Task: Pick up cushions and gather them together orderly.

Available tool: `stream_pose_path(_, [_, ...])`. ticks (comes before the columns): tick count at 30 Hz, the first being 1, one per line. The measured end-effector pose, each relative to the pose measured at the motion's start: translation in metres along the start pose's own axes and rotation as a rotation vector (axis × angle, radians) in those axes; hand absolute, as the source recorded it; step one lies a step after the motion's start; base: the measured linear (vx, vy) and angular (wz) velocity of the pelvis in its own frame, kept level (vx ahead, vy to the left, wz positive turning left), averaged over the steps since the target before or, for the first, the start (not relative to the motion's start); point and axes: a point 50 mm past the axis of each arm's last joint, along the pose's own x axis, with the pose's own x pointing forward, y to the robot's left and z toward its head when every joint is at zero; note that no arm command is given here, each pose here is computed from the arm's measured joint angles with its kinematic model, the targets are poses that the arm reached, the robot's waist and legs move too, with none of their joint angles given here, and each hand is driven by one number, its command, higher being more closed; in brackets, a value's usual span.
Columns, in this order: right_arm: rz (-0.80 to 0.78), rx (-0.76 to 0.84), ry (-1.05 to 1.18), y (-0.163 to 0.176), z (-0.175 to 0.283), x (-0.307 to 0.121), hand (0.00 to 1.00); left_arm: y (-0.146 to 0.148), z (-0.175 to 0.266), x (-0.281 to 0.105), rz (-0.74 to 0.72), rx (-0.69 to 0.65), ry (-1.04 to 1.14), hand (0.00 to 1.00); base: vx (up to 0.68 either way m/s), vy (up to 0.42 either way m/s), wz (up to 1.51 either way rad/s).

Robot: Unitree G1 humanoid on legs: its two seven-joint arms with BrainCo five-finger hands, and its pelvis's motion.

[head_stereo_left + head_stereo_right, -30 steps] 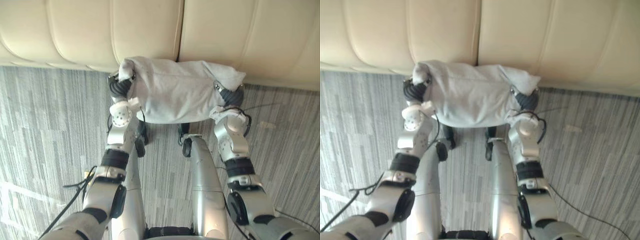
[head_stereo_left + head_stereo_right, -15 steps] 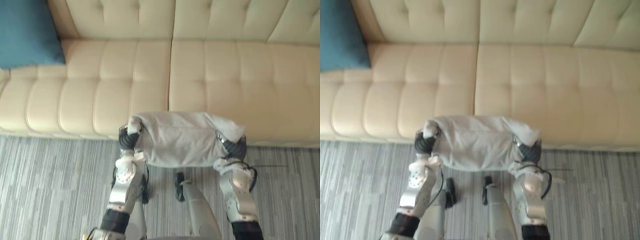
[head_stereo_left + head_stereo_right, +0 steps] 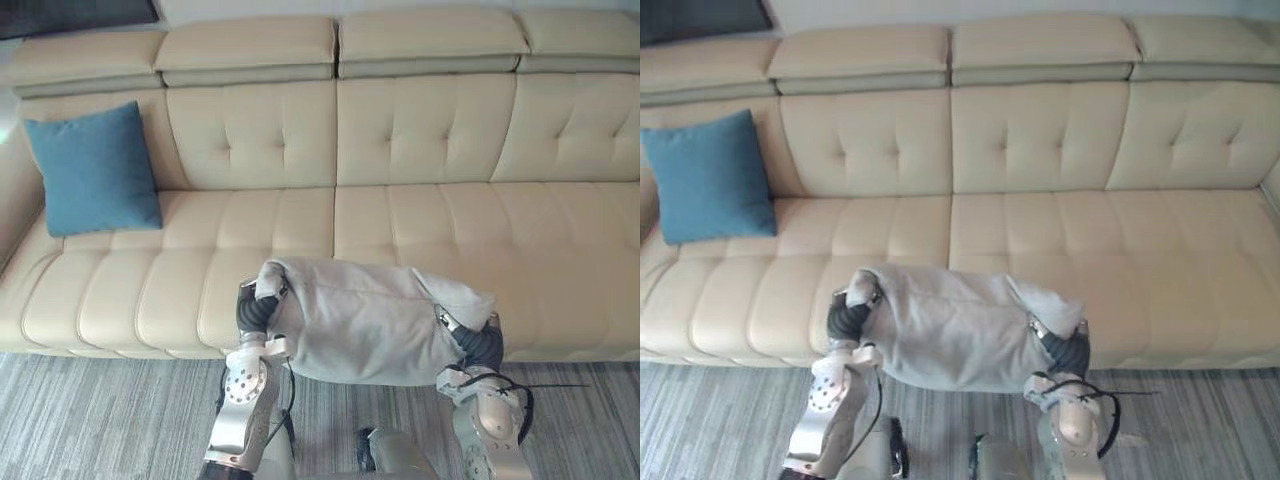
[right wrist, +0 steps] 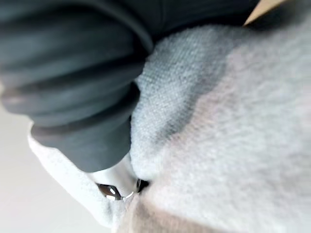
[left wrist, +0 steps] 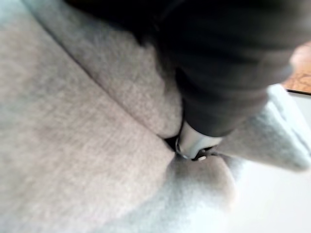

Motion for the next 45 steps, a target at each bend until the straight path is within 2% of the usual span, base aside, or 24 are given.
stream_pose_path(6, [0.032,-0.020,0.055,0.008,-0.011,-0.001,1.00,0.016,-0.010,-0.016,0.038,0.032,0.056,1.00,0.33,0.165,-0.57])
stream_pose_path(15, [0.040,-0.098,0.091,0.016,-0.028,0.021,1.00,0.020,-0.001,-0.005,0.048,0.058,0.016,1.00,0.26,-0.017,-0.04])
stream_pose_path(18, [0.037,-0.134,0.114,0.005,-0.032,0.024,1.00,0.012,-0.017,-0.005,0.057,0.030,0.085,1.00,0.21,-0.194,0.17])
stream_pose_path(22, [0.014,-0.138,0.111,-0.003,-0.030,0.025,1.00,0.003,-0.017,-0.004,0.028,0.018,0.084,1.00,0.09,-0.094,0.09])
stream_pose_path(27, [0.002,-0.126,0.091,-0.002,-0.026,0.030,1.00,-0.004,-0.012,0.005,0.020,0.080,0.051,1.00,-0.01,0.032,0.19])
stream_pose_path(31, [0.013,-0.088,-0.009,0.020,-0.004,0.059,1.00,-0.015,0.013,0.030,0.028,0.105,-0.056,1.00,-0.09,0.064,0.06])
stream_pose_path(33, [0.018,-0.033,-0.090,0.039,0.019,0.084,1.00,-0.025,0.040,0.052,0.035,0.118,-0.161,1.00,-0.20,0.041,0.05])
stream_pose_path(37, [0.042,0.028,-0.238,0.066,0.063,0.107,1.00,-0.037,0.084,0.075,0.059,0.108,-0.322,1.00,-0.19,-0.008,0.00])
stream_pose_path(45, [0.035,0.067,-0.473,0.092,0.144,0.138,1.00,-0.064,0.148,0.114,0.027,0.155,-0.483,1.00,-0.17,-0.029,-0.04])
